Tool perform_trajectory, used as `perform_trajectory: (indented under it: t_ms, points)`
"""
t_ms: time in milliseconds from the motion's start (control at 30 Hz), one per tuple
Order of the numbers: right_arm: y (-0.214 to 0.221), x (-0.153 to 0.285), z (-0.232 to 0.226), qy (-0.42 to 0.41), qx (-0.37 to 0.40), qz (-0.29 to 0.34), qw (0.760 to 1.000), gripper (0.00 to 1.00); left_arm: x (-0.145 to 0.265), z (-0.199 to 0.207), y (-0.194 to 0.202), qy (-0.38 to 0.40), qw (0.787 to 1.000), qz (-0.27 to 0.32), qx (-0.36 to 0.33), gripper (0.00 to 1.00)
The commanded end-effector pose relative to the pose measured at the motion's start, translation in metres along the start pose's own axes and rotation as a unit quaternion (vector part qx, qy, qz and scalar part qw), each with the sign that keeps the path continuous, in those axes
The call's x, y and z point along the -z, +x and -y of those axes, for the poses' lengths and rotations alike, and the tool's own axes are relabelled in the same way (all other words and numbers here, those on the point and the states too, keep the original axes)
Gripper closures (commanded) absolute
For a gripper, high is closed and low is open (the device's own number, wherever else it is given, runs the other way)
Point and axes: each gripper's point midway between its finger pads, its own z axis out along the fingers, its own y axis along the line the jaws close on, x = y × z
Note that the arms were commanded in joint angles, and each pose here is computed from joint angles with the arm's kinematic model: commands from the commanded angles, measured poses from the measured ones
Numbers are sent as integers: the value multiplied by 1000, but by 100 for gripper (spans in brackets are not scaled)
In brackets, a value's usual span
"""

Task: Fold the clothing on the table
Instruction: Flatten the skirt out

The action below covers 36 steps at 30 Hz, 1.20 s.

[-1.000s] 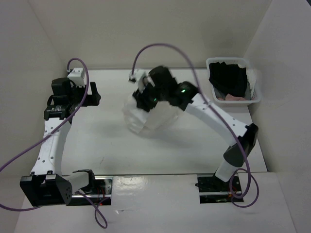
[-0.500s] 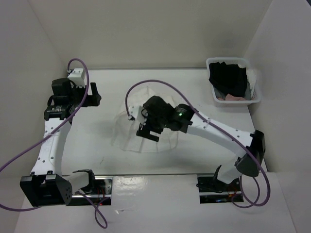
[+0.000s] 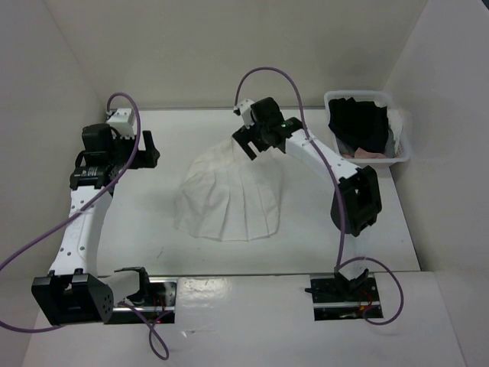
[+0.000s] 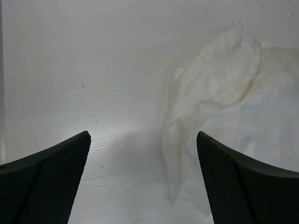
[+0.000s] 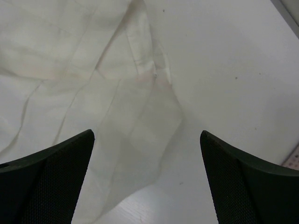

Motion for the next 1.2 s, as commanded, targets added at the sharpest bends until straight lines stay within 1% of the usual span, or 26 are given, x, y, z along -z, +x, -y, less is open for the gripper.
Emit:
perform_trajectory:
  t_ms: [0,33,67,133,200,233,267,300,333,367,400,500,533,567,667,733,867,933,1100,1167]
  points:
    - [-55,0,-2,-13,-16,69,997,2,1,3,-9,9,1000,20,-11,0]
    - [-68,-16,-2,-18,-20,74,997,2,-2,2,-6,9,1000,15,-10,0]
    - [-73,-22,-1,-17,-21,78,997,2,-3,2,-6,9,1000,14,-10,0]
    - [-73,-34,0,-24,-28,66,997,2,-5,1,-4,9,1000,9,-9,0]
    - [-87,-51,1,-36,-41,71,996,2,-6,1,-4,9,1000,9,-9,0]
    - [-82,-56,5,-39,-44,58,997,2,-7,-1,-6,4,1000,9,-8,0]
    - [-106,-48,10,-38,-52,87,994,2,-7,-1,-6,4,1000,9,-8,0]
    - [-95,-73,4,-48,-51,67,995,2,-10,-2,-4,4,1000,4,-7,0]
    - [-93,-81,9,-45,-62,61,995,2,-10,-2,-4,4,1000,4,-7,0]
    - [-111,-67,13,-46,-62,80,994,2,-10,-2,-4,4,1000,4,-7,0]
    - [-95,-93,7,-52,-62,56,995,4,-10,-3,-4,-1,1000,4,-7,0]
    - [-92,-99,0,-40,-42,49,997,5,-10,-3,-4,-1,1000,4,-7,0]
    - [-91,-104,-7,-57,-41,49,996,5,-10,-3,-4,-1,1000,4,-7,0]
    - [-89,-103,-13,-73,-47,46,995,8,-12,-4,-2,-1,1000,0,-6,0]
    - [-78,-109,-24,-95,-53,29,994,8,-12,-4,-2,-1,1000,0,-6,0]
    - [-73,-111,-30,-109,-58,20,992,11,-14,-4,-3,-1,1000,0,-6,0]
    - [-68,-106,-41,-139,-59,10,989,12,-14,-4,-3,-1,1000,0,-6,0]
    - [-65,-107,-42,-140,-59,4,988,12,-14,-4,-3,-1,1000,0,-6,0]
    - [-44,-130,-53,-144,-48,-20,988,13,-11,-4,-3,-1,1000,0,-6,0]
    - [-35,-141,-56,-146,-44,-29,988,16,-11,-4,-3,-1,1000,0,-6,0]
